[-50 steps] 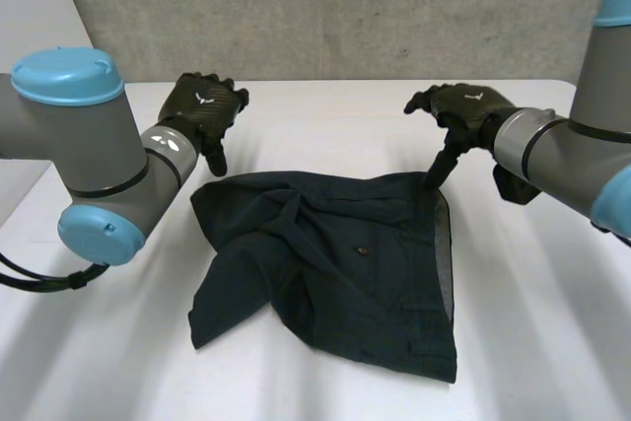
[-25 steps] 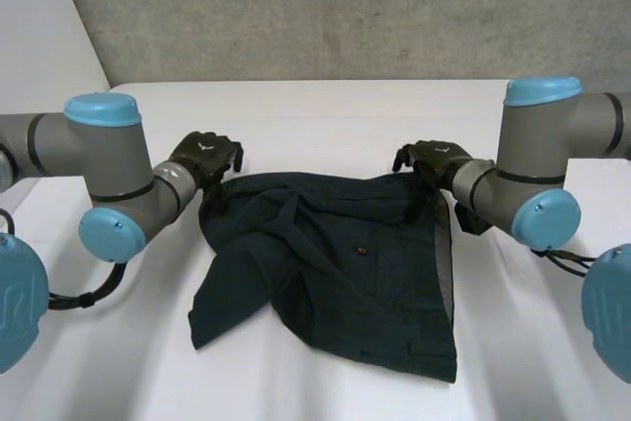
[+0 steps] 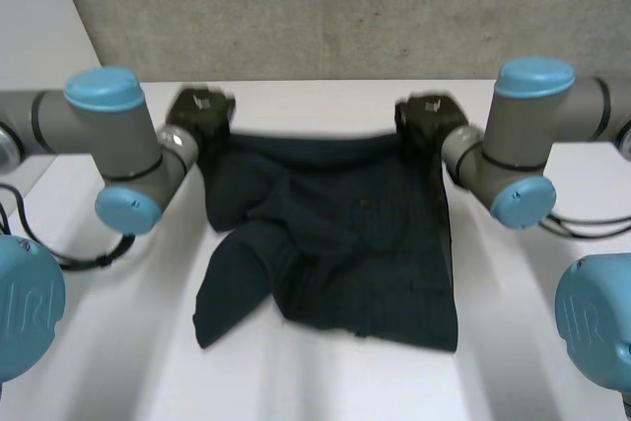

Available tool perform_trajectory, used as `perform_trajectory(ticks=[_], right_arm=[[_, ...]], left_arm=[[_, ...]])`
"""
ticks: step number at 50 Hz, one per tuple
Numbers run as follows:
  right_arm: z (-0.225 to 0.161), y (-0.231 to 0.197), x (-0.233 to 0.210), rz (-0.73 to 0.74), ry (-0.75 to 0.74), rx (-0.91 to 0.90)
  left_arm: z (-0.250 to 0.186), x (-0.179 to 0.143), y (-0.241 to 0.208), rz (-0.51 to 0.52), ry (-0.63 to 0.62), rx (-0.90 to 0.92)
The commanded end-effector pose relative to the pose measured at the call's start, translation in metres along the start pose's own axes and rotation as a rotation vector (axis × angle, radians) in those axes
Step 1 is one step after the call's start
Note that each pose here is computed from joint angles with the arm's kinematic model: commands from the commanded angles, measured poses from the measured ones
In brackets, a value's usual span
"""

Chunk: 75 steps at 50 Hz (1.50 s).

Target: Fold the shorts.

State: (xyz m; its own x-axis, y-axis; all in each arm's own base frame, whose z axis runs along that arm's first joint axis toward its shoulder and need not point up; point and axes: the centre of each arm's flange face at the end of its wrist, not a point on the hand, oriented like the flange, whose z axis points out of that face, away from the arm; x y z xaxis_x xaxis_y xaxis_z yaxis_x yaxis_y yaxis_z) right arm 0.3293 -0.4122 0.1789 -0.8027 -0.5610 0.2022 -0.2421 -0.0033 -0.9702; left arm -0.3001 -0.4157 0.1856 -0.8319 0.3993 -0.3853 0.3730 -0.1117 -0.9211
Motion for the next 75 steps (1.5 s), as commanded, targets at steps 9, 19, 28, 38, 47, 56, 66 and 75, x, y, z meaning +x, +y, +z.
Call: perform_trajectory(ticks=[9,19,28,38,47,56,66,75], right_arm=[[-0.047,-0.226,0.045,-0.290,0.276,0.843],[-0.052,-0.188,0.032,-0.269,0.178,0.642],[-0.040,-0.084,0.004,-0.219,0.005,0.297],[-0.047,0.039,-0.027,-0.251,-0.154,-0.146],[-0.091,0.016,-0.024,-0.240,-0.183,-0.260],[-0.169,0.002,-0.039,-0.277,-0.299,-0.429],[-0.229,0.015,-0.054,-0.482,-0.458,-0.562],[-0.221,0.027,-0.055,-0.428,-0.327,-0.412]], left_arm=[[-0.052,-0.086,-0.226,-0.023,-0.478,0.822],[-0.067,-0.054,-0.188,-0.027,-0.378,0.675],[-0.074,-0.003,-0.067,-0.003,-0.202,0.247],[-0.099,0.052,0.032,0.037,-0.038,-0.192],[-0.141,0.040,0.019,0.070,-0.007,-0.358],[-0.219,0.038,0.015,0.222,0.152,-0.589],[-0.297,0.061,0.007,0.453,0.358,-0.532],[-0.246,0.040,-0.044,0.382,0.122,-0.204]])
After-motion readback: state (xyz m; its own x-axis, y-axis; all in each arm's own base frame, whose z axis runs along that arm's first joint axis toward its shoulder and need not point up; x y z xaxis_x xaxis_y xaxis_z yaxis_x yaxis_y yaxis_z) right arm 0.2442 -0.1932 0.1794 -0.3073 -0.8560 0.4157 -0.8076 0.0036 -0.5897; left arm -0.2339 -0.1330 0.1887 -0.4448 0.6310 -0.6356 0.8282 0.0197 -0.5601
